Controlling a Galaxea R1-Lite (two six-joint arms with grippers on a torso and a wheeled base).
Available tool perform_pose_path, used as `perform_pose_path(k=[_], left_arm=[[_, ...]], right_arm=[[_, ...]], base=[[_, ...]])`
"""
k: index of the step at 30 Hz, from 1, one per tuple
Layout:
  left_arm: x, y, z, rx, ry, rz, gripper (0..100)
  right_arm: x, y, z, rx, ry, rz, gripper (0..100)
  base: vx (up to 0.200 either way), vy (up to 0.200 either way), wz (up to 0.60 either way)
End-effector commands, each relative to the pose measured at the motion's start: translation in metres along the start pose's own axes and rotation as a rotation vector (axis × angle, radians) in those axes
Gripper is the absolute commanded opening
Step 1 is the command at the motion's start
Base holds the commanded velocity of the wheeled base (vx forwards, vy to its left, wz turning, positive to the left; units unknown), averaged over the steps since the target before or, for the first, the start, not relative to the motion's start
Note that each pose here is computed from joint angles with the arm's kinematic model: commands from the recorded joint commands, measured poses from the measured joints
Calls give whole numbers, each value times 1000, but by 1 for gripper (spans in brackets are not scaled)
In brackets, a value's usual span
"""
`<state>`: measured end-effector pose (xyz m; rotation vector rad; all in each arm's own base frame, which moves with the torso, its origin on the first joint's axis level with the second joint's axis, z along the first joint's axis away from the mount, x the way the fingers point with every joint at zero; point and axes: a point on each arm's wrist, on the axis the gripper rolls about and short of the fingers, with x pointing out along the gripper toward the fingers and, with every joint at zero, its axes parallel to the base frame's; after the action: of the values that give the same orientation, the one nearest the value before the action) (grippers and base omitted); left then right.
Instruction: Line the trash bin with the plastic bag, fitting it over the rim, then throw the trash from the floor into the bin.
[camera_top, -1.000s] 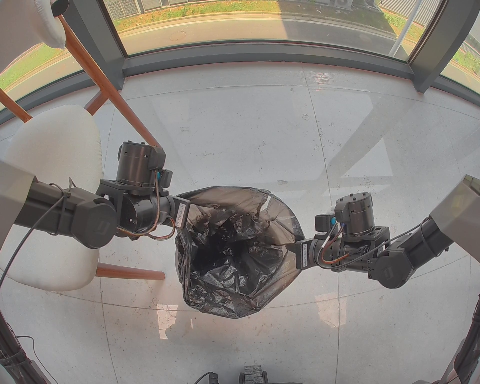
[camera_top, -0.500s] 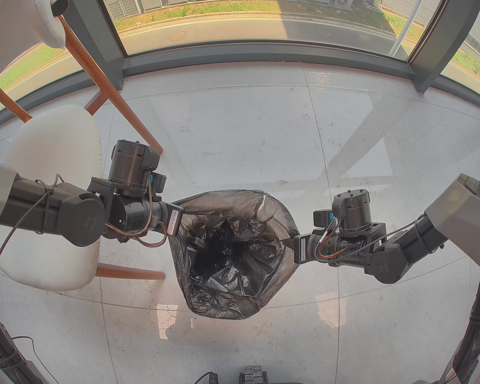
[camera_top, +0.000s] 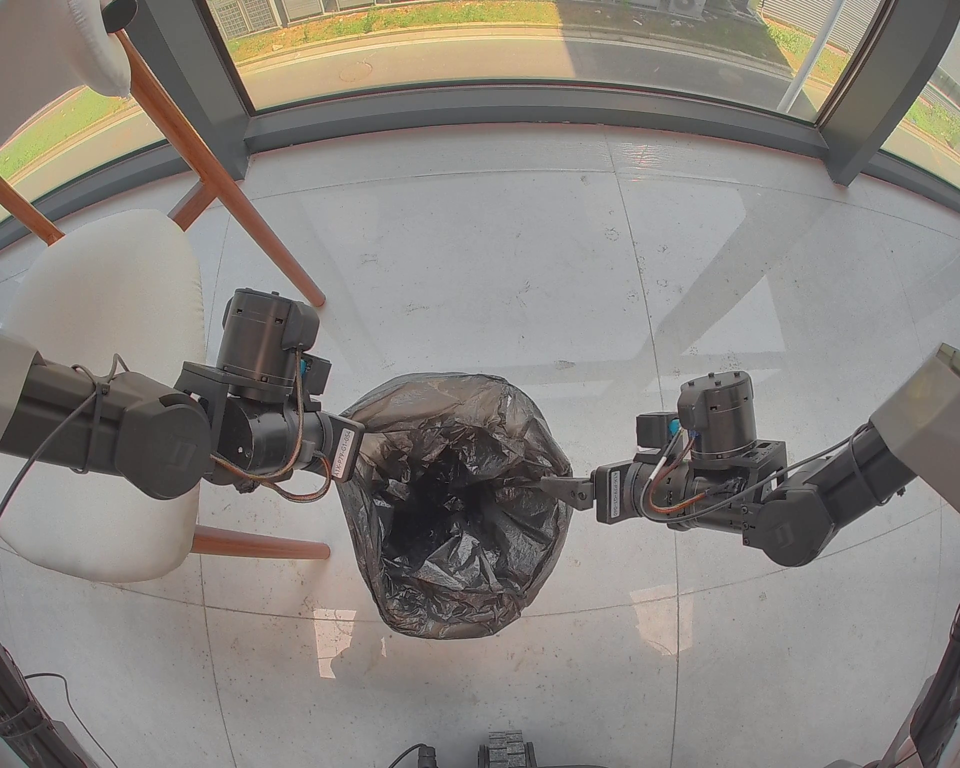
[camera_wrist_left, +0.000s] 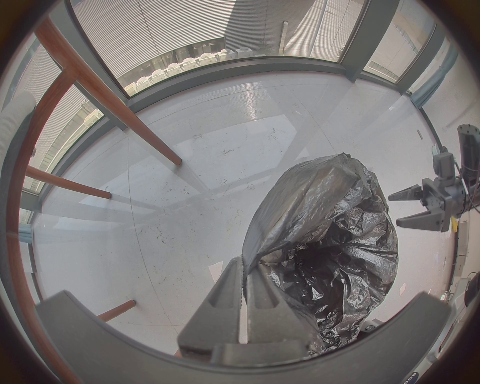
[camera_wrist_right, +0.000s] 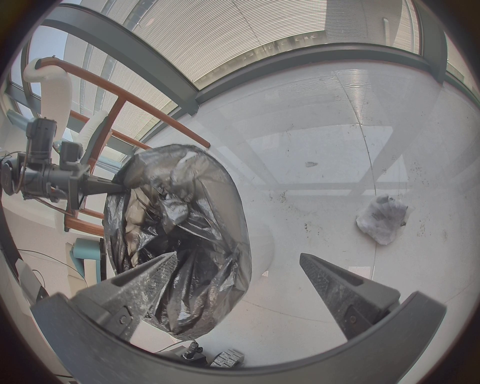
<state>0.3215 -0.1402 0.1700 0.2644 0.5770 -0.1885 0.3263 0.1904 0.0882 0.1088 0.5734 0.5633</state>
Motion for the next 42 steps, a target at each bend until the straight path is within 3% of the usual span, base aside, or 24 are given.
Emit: perform_pose_path(k=[1, 13, 14, 23, 33, 42], left_arm=[[2, -1, -1, 2, 4, 4, 0], [2, 3, 0, 34, 2, 17, 0], [3, 4, -1, 44, 7, 20, 100], [8, 19, -20, 74, 75, 50, 100], [-3, -17, -44, 140, 132, -48, 100], [15, -37, -58, 137, 195, -69, 100]], right_arm=[[-29, 1, 16, 7, -64, 3, 100], [-57, -17, 22, 33, -94, -24, 100], [-57, -18, 22, 34, -95, -26, 100], [-59, -32, 17, 55, -79, -62, 100], [-60, -34, 17, 58, -80, -68, 100], [-60, -33, 17, 56, -81, -64, 100]], base=[[0, 0, 0], [0, 0, 0], [0, 0, 0], [0, 0, 0], [0, 0, 0], [0, 0, 0]])
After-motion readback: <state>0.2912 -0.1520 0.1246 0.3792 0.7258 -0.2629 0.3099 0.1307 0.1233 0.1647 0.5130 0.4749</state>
